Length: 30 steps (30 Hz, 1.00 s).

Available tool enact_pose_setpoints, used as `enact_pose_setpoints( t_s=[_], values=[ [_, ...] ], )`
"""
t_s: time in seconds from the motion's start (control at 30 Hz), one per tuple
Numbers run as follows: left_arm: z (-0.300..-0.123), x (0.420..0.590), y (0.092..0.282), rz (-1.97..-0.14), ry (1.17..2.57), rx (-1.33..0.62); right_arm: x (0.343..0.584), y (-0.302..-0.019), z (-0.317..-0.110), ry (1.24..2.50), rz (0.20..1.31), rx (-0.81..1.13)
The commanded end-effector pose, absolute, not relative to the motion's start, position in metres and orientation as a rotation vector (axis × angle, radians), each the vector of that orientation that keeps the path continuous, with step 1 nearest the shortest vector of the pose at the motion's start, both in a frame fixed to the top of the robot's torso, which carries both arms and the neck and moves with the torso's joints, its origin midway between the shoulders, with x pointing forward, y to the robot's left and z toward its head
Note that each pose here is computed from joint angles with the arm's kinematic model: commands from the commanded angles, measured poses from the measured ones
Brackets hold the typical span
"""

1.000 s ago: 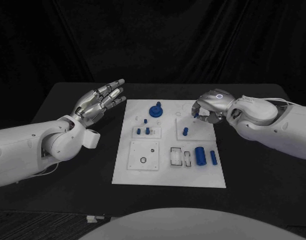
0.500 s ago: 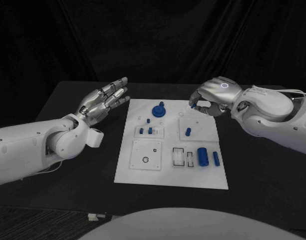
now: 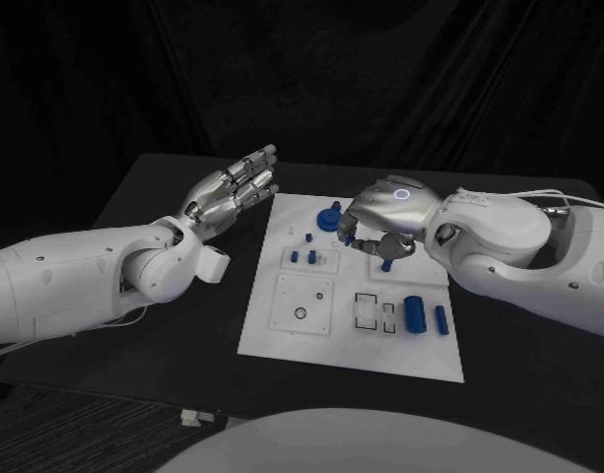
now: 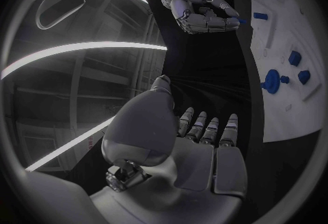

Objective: Assemble the parts on the task board

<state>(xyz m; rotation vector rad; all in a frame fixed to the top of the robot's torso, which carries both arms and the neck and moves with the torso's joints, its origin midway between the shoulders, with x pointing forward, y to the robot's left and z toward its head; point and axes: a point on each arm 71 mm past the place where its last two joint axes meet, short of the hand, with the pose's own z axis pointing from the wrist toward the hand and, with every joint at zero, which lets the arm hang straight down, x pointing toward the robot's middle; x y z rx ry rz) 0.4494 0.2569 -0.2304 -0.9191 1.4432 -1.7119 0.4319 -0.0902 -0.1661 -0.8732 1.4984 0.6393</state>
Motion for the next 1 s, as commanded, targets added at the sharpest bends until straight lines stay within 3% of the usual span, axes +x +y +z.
enact_pose_setpoints(
  t_s=[0.03, 0.47, 1.0],
  values=[
    [-0.214, 0.447, 0.26, -1.801, 1.195, -0.785, 0.432, -0.083, -0.174, 1.532, 0.591, -0.924],
    [-0.212, 0.446, 0.261, -1.77, 1.161, -0.768, 0.42, -0.05, -0.203, 1.569, 0.66, -0.972],
    [-0.212, 0.446, 0.26, -1.793, 1.176, -0.775, 0.415, -0.042, -0.222, 1.596, 0.677, -0.976]
  ],
)
